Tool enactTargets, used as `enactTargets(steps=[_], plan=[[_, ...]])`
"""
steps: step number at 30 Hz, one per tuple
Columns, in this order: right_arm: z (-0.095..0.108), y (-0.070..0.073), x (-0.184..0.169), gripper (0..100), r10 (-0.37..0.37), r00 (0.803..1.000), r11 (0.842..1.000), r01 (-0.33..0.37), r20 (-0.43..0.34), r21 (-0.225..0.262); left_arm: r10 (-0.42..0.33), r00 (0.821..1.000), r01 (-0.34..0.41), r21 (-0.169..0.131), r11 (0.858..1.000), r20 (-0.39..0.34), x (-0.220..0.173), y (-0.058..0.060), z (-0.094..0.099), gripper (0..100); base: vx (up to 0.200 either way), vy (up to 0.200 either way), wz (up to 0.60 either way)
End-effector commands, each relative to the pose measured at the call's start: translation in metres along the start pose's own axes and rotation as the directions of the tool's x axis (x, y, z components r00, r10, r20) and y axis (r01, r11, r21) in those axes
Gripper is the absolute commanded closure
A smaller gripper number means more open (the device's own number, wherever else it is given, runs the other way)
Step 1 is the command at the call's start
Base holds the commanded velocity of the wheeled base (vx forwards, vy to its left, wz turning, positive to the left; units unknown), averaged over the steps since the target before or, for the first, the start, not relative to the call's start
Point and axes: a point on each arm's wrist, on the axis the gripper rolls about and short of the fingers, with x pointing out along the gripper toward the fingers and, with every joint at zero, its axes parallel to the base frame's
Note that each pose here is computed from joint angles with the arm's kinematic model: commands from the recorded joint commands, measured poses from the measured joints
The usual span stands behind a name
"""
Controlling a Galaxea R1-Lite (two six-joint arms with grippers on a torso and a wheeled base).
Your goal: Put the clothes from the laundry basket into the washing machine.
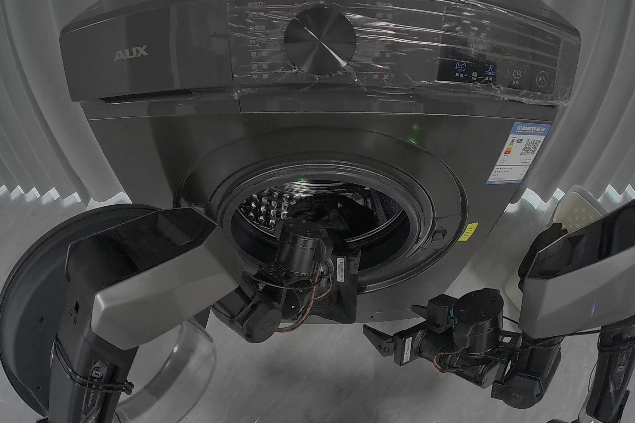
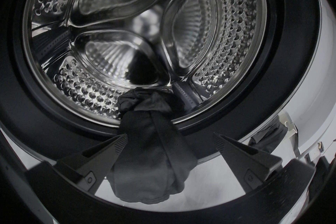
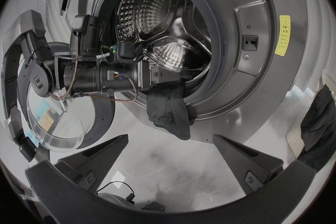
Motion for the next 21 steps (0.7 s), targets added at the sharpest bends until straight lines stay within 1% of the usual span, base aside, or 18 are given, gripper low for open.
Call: enactTargets(steps=[1, 3, 5, 6, 11, 15, 16, 21], plan=[[0.002, -0.001, -0.002, 0, -0.003, 1.0, 1.0, 0.003, 0.008, 0.003, 0.015, 0.999, -0.014, 0.011, 1.0, -0.04, 0.001, 0.003, -0.01, 0, 0.0, 0.0, 0.0], [0.002, 0.0, -0.002, 0, 0.0, 1.0, 1.0, 0.0, 0.008, 0.002, 0.021, 0.998, -0.02, 0.015, 1.0, -0.062, 0.0, 0.005, -0.014, 0, 0.0, 0.0, 0.0], [0.002, 0.0, -0.002, 0, 0.0, 1.0, 1.0, 0.0, 0.008, 0.002, 0.022, 0.998, -0.021, 0.018, 1.0, -0.066, 0.0, 0.005, -0.015, 0, 0.0, 0.0, 0.0], [0.002, 0.0, -0.002, 0, -0.001, 1.0, 1.0, 0.001, 0.009, 0.002, 0.027, 0.996, -0.025, 0.022, 0.999, -0.08, 0.003, 0.006, -0.021, 0, 0.0, 0.0, 0.0], [0.002, 0.001, -0.002, 0, 0.002, 1.0, 1.0, -0.002, 0.009, 0.001, 0.037, 0.996, -0.036, 0.016, 0.999, -0.077, 0.014, 0.01, -0.024, 0, 0.0, 0.0, 0.0], [0.003, 0.0, -0.001, 0, 0.0, 1.0, 1.0, 0.0, 0.014, 0.003, 0.048, 0.994, -0.046, 0.017, 0.999, -0.097, 0.014, 0.013, -0.026, 0, 0.0, 0.0, 0.0], [0.004, 0.001, -0.001, 0, 0.002, 1.0, 1.0, -0.003, 0.016, 0.003, 0.05, 0.994, -0.048, 0.017, 0.999, -0.098, 0.014, 0.013, -0.027, 100, 0.0, 0.0, 0.0], [0.003, 0.003, -0.001, 0, 0.008, 1.0, 1.0, -0.008, 0.015, 0.003, 0.048, 0.995, -0.047, 0.013, 0.999, -0.087, 0.017, 0.013, -0.026, 100, 0.0, 0.0, 0.0]])
